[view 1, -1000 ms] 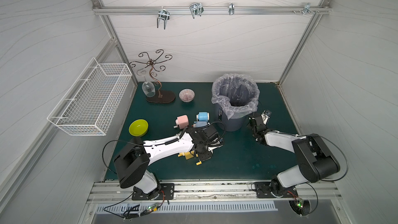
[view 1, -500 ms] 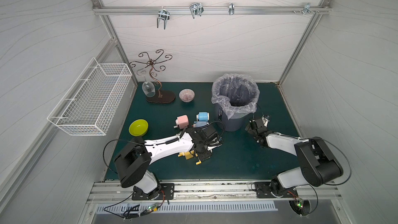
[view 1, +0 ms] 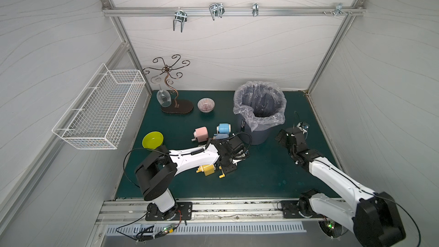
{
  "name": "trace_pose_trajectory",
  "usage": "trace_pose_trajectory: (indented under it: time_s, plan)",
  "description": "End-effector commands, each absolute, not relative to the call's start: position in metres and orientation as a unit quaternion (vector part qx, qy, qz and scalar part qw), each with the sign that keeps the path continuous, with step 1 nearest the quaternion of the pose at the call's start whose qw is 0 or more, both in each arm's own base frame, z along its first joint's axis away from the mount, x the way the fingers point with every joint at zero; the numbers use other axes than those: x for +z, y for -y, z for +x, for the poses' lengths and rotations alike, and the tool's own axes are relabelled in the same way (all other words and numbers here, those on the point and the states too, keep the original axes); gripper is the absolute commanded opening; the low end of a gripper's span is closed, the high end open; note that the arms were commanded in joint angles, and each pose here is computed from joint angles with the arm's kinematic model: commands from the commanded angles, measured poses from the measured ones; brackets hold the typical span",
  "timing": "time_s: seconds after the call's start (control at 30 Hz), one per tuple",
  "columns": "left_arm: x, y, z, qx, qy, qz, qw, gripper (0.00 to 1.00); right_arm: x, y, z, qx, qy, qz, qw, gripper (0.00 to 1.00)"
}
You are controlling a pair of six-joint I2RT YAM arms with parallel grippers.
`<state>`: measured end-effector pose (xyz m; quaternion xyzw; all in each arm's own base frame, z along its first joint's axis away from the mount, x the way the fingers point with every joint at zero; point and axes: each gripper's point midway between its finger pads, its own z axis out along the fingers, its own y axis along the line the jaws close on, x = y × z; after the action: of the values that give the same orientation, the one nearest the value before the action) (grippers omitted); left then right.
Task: Take out the pencil sharpener tray and clean the shavings
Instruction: Place the pencil sharpener at the center of the board.
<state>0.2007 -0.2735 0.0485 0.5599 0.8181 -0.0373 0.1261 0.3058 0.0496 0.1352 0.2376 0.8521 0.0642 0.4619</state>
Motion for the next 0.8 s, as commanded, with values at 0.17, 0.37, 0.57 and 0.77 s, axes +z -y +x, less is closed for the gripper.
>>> trace_pose_trajectory:
  time_s: [0.17, 0.37, 0.57, 0.77]
  plan:
    - [0.04, 0.283, 0.212, -0.033, -0.804, 0.575, 0.147, 0.13, 0.149, -0.034, 0.278, 0.052, -0.851, 0.22, 0.474, 0.95]
    - [0.043, 0.279, 0.212, -0.026, -0.802, 0.578, 0.152, 0.25, 0.161, -0.036, 0.274, 0.064, -0.85, 0.209, 0.479, 0.95]
    - [0.051, 0.278, 0.211, -0.031, -0.8, 0.577, 0.161, 0.49, 0.164, -0.036, 0.27, 0.071, -0.848, 0.206, 0.483, 0.95]
    - [0.066, 0.278, 0.21, -0.033, -0.798, 0.577, 0.17, 0.92, 0.16, -0.035, 0.265, 0.07, -0.851, 0.202, 0.48, 0.94]
